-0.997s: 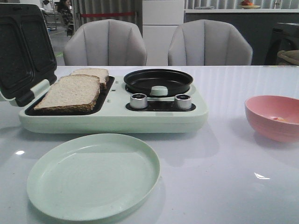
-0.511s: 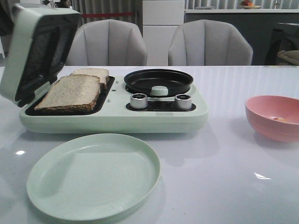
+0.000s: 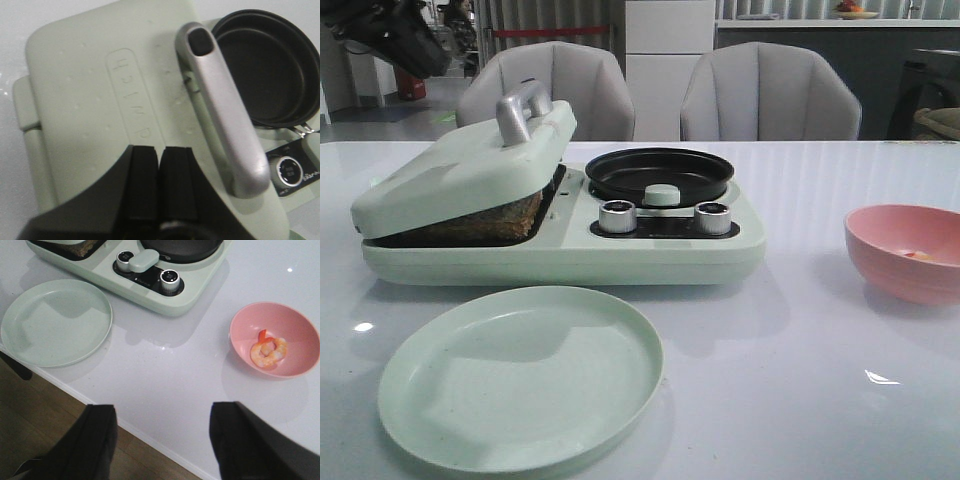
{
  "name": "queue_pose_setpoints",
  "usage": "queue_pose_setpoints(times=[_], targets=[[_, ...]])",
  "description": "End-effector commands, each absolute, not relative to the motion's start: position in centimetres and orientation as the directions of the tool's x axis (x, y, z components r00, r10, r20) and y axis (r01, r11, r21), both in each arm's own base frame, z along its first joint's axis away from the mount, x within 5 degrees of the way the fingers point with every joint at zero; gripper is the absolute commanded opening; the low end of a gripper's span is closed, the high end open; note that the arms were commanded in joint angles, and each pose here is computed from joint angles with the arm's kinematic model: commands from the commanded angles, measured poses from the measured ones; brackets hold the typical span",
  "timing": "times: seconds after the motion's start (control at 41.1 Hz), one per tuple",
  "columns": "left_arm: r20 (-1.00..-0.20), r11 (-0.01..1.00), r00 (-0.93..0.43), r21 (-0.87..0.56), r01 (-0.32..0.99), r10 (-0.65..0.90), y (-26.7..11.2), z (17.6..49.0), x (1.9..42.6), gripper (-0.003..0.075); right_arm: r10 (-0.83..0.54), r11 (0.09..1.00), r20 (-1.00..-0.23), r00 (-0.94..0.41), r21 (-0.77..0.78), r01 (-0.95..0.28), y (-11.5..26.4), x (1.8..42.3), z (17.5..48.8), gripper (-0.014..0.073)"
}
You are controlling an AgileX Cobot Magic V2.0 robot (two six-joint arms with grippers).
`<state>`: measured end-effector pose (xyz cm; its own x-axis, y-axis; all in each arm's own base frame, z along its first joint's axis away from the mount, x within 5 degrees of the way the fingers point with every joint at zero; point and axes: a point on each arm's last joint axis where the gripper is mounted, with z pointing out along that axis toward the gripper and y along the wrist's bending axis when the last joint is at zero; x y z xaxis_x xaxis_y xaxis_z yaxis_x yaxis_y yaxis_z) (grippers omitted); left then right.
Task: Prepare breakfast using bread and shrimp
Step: 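Push the sandwich press lid down closed with the left gripper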
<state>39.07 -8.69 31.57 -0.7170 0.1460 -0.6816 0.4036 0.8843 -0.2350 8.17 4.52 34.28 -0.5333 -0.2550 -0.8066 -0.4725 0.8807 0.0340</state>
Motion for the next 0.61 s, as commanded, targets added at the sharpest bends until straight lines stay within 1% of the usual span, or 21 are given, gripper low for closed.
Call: queue_pose_setpoints(times=[0.0,0.146,0.268,0.462,0.584], targets=[[-0.765,0.866,-0.633,-0.234,0.441,0.115,-10.0,35.0,38.2,0.0099,-0.221,0.884,-0.86,-0.459,0.022,-0.467,4.5,8.4,35.6,0.0512],[-0.775,0.842,-0.613,-0.223,0.491,0.152,-11.8,35.5,37.3,0.0099,-0.221,0.884,-0.86,-0.459,0.022,-0.467,4.5,8.4,35.6,0.0512],[-0.798,0.8,-0.562,-0.183,0.571,0.219,-13.9,36.5,35.9,0.0099,-0.221,0.884,-0.86,-0.459,0.022,-0.467,4.5,8.4,35.6,0.0512],[-0.825,0.741,-0.496,-0.15,0.655,0.271,-16.4,38.4,32.5,0.0099,-0.221,0.884,-0.86,-0.459,0.022,-0.467,4.5,8.4,35.6,0.0512],[-0.838,0.703,-0.451,-0.12,0.701,0.307,-17.9,38.6,29.7,0.0099,-0.221,0.884,-0.86,-0.459,0.022,-0.467,4.5,8.4,35.6,0.0512]])
